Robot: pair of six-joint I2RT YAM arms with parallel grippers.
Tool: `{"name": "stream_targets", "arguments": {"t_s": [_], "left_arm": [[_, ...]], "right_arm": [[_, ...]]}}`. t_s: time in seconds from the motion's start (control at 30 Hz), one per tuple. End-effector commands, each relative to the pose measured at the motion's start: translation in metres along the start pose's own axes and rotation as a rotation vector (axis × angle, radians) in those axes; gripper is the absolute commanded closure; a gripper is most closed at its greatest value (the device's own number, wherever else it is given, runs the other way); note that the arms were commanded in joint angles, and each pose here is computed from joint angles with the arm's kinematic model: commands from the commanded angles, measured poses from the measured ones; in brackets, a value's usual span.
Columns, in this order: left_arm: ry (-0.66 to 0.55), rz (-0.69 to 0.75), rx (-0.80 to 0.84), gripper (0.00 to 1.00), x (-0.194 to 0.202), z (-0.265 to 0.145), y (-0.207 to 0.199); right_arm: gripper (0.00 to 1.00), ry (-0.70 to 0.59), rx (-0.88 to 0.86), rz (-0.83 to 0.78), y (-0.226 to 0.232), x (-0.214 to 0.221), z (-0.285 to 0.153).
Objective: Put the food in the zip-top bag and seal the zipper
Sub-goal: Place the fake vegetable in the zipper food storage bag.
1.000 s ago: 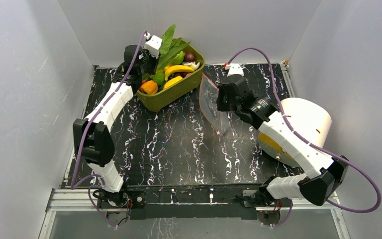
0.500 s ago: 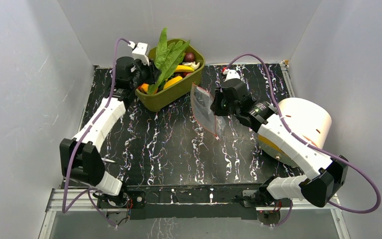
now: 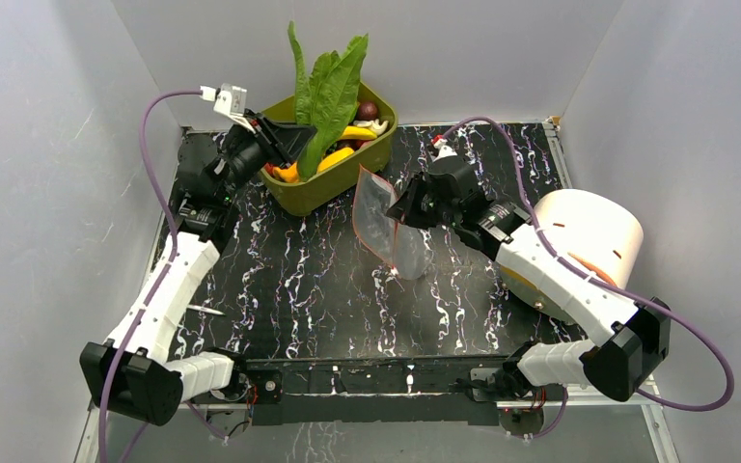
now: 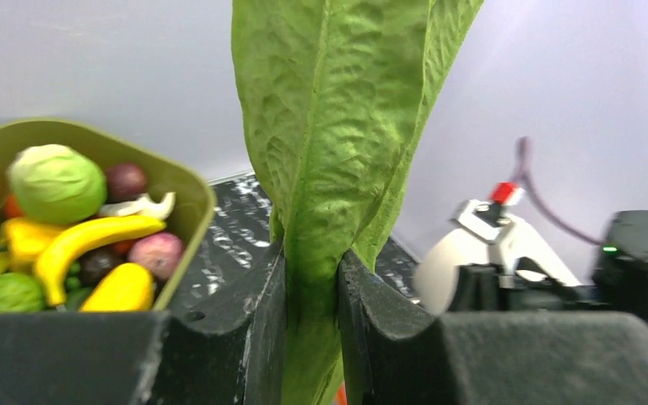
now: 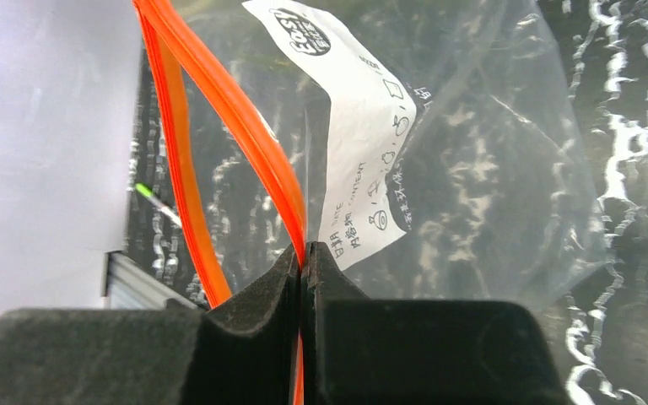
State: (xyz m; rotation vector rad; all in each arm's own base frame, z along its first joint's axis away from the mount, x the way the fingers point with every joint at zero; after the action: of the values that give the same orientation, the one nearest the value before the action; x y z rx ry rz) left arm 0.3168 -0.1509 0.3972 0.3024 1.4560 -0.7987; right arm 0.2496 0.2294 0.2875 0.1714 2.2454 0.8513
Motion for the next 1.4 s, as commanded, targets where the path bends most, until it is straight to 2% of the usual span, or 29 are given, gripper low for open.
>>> {"name": "stream_targets", "arguments": {"t_s": [0.0, 0.17, 0.37, 0.67, 1.03, 1.17, 1.37], "left_arm": [[-0.121, -0.112, 0.164, 0.9, -0.025, -0.009, -0.032], [-0.209, -0.25, 0.242, 0.9, -0.028, -0.019, -0.044], [-0.246, -0.375, 0.276, 0.89, -0.024, -0.023, -0.047], [-0.284, -0.457, 0.321, 0.89, -0.02, -0.023, -0.048], [-0.32, -0.489, 0.394, 0.88, -0.003, -0.011, -0.064], [-0.31, -0.454, 0.422, 0.88, 0.005, -0.004, -0.077], [-0.299, -0.363, 0.372, 0.88, 0.022, -0.001, -0.079]], "right_arm": [[1.0, -0.049, -0.185, 0.139, 0.031, -0.013, -0.007], [1.0, -0.043, -0.243, 0.24, 0.04, -0.014, -0.003], [1.0, -0.067, -0.309, 0.327, 0.048, -0.018, -0.004], [1.0, -0.06, -0.354, 0.368, 0.056, -0.02, -0.003], [1.0, -0.071, -0.376, 0.42, 0.06, -0.024, 0.005], [1.0, -0.079, -0.397, 0.432, 0.064, -0.027, 0.003], [1.0, -0.097, -0.416, 0.434, 0.067, -0.031, -0.002]]}}
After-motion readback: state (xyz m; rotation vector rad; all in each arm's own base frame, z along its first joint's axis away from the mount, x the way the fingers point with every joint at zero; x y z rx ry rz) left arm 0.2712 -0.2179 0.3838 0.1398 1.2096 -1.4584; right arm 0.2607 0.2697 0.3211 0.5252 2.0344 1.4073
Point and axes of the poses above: each gripper's point midway between its finger pads, its own z axis out along the fingers, its own y axis along the line the jaws close on, x = y × z, the point moved 6 cm from there along -z, back along the fingers, and after that the axes turned 6 degrees about z, right-handed, at the moved point
